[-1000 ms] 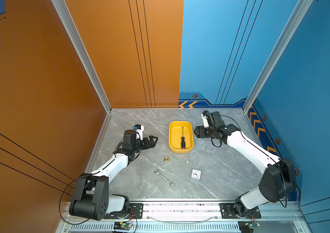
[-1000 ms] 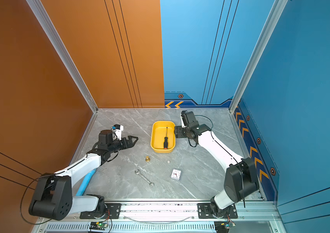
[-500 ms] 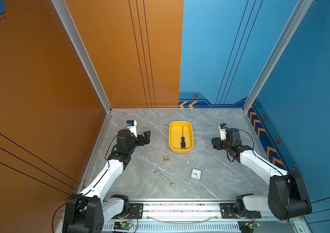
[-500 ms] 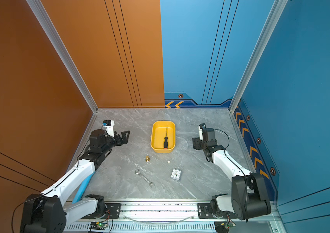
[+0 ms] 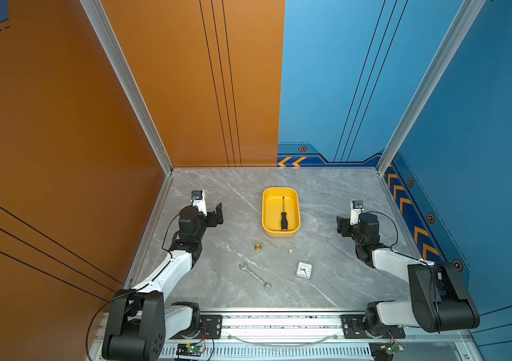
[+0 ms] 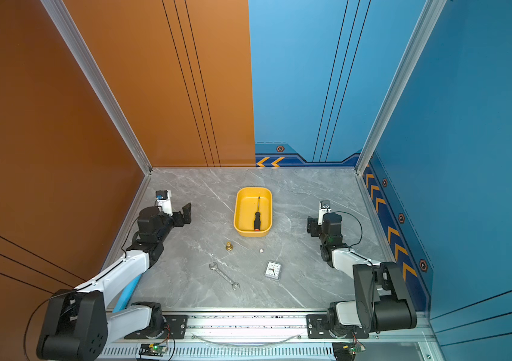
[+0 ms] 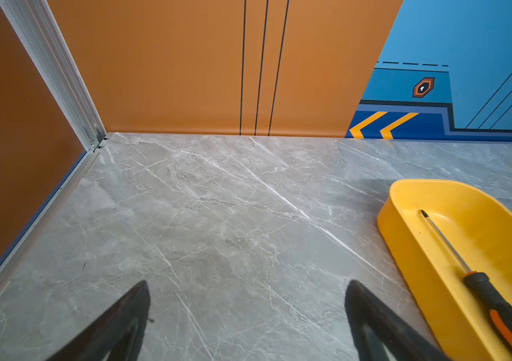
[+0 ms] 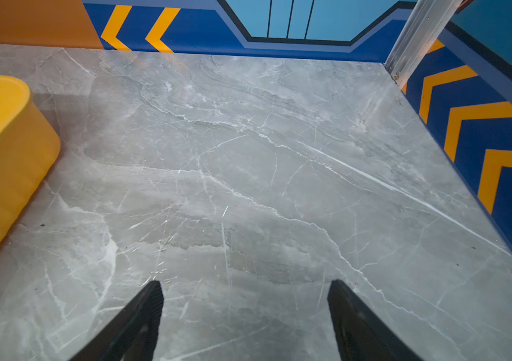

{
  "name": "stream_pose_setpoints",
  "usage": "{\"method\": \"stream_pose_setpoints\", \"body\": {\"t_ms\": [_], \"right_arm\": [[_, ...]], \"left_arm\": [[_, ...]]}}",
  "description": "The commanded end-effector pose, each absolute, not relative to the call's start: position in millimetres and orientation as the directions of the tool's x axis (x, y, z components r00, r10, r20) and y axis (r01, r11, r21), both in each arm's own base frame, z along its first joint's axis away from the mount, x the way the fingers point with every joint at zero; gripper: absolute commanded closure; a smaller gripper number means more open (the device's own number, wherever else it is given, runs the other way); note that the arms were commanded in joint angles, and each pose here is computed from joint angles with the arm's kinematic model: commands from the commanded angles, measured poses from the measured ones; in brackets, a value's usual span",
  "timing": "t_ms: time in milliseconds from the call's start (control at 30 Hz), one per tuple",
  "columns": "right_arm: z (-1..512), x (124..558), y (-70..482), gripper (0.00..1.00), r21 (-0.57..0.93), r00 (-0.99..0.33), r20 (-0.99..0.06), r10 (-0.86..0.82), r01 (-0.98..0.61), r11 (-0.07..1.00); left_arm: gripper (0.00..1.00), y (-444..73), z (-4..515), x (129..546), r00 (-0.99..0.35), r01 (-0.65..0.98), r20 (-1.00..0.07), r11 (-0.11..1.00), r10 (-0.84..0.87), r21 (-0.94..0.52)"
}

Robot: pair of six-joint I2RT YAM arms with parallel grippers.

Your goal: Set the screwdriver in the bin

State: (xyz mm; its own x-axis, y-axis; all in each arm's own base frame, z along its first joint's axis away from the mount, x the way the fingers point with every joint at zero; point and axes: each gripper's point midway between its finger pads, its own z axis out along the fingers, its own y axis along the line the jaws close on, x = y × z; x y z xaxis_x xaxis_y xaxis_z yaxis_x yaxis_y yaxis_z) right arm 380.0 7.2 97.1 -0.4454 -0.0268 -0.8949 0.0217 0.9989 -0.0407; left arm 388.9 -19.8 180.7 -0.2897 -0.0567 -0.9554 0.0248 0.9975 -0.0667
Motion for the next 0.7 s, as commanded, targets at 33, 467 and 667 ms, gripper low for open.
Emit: {"method": "stream_pose_setpoints", "body": {"t_ms": [33,467,667], "right_arm": [[111.6,387.8,-0.4,0.19,0.007,-0.316,-0.949,0.019,0.037,0.999],[96.7,386.3,-9.2,0.17,0.035,-0.278,-0.959,0.054,0.074,0.997],[96.9,386.4,-9.1,0.17,0.033,-0.276,-0.96,0.053,0.077,0.996]], "left_arm": [[0.02,-6.9,181.2,393.8,-0.227,-0.017,-0.973,0.999,-0.032,-0.028],[0.02,-4.8,160.3,393.1,-0.231,-0.001,-0.973,1.0,-0.03,-0.03],[0.02,11.9,159.3,401.0,-0.22,-0.035,-0.975,0.999,-0.041,-0.034]]}}
